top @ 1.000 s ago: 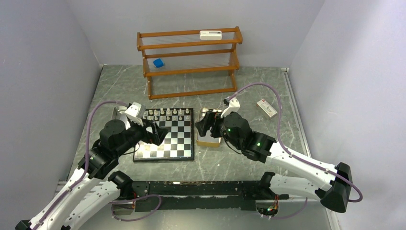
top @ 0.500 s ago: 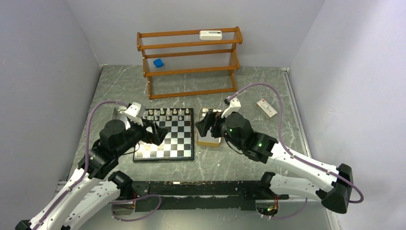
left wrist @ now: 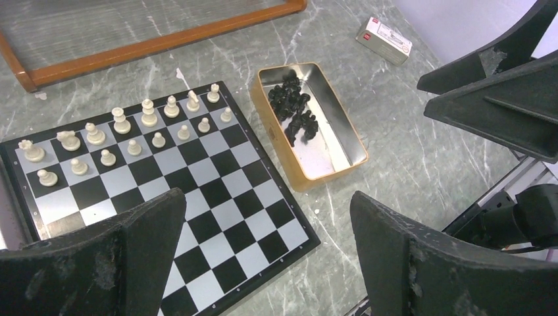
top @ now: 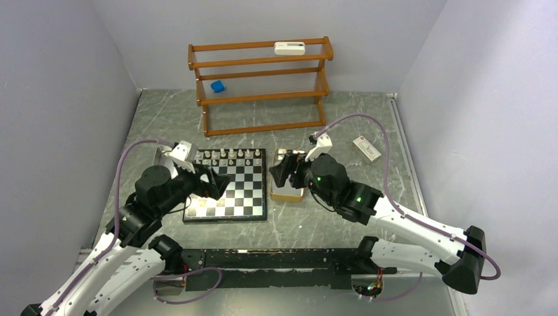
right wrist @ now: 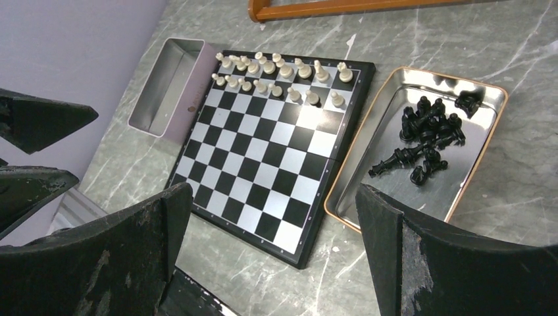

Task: Set up the chess pieces on the board
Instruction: Reset both arms

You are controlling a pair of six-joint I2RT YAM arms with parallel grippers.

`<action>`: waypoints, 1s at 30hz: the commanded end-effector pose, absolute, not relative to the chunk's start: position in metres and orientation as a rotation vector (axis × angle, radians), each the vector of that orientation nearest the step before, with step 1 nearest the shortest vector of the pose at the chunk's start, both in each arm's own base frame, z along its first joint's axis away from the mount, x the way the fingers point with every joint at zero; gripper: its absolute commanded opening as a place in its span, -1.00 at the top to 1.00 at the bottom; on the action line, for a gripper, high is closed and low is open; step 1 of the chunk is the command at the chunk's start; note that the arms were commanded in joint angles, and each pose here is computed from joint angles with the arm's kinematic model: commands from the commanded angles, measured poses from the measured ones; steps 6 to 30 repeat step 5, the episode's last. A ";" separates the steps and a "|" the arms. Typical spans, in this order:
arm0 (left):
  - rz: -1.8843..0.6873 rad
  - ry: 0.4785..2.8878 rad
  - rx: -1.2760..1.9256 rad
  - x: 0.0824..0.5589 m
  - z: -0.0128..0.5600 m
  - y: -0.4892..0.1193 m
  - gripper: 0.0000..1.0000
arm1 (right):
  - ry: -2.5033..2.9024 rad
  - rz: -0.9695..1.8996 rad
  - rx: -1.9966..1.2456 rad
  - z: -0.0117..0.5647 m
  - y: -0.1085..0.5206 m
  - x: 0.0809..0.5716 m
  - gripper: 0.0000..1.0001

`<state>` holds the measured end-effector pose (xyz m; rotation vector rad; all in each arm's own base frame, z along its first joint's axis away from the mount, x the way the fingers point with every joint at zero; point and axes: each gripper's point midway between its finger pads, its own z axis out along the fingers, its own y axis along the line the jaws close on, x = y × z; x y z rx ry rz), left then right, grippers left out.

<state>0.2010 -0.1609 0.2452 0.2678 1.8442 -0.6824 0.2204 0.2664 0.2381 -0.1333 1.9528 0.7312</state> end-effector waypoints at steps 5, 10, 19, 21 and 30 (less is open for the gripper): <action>-0.692 1.832 0.232 0.200 0.254 -0.159 -0.98 | 1.910 0.747 -0.106 0.247 0.265 0.222 -1.00; -0.692 1.832 0.232 0.200 0.254 -0.159 -0.98 | 1.910 0.747 -0.106 0.247 0.265 0.222 -1.00; -0.692 1.832 0.232 0.200 0.254 -0.159 -0.98 | 1.910 0.747 -0.106 0.247 0.265 0.222 -1.00; -0.692 1.832 0.232 0.200 0.254 -0.159 -0.98 | 1.910 0.747 -0.106 0.247 0.265 0.222 -1.00; -0.692 1.832 0.232 0.200 0.254 -0.159 -0.98 | 1.910 0.747 -0.106 0.247 0.265 0.222 -1.00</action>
